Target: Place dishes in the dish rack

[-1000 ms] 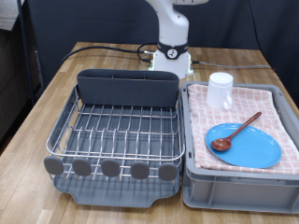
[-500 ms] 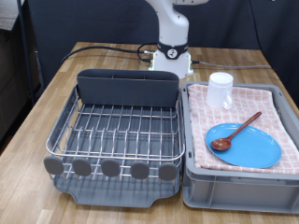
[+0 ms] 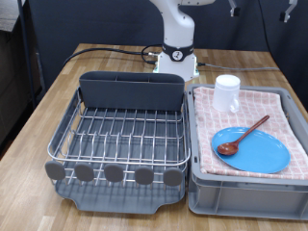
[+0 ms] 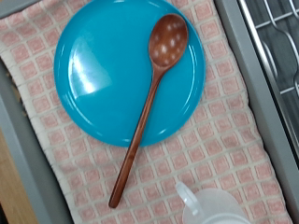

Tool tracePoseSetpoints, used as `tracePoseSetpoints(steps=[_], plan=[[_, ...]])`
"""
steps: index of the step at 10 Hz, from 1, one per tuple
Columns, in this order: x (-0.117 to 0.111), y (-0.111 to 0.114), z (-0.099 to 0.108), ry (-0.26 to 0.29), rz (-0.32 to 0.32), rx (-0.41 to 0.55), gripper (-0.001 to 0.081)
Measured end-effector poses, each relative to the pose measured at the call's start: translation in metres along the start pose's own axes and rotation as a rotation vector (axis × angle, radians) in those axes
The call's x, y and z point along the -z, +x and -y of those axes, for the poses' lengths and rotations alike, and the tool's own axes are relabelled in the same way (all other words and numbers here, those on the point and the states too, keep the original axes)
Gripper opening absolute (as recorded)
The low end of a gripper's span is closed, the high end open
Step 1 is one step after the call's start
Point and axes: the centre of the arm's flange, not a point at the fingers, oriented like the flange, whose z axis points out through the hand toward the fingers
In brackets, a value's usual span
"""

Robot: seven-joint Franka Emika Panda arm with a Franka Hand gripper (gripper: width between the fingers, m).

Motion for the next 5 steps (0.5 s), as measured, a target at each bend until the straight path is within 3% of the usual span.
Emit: tracePoseSetpoints(steps=[3, 5], plan=[[-0.027, -0.002, 0.010, 0.006, -0.026, -0.004, 0.0802], [-0.031, -0.002, 0.011, 0.008, -0.022, -0.006, 0.0802]])
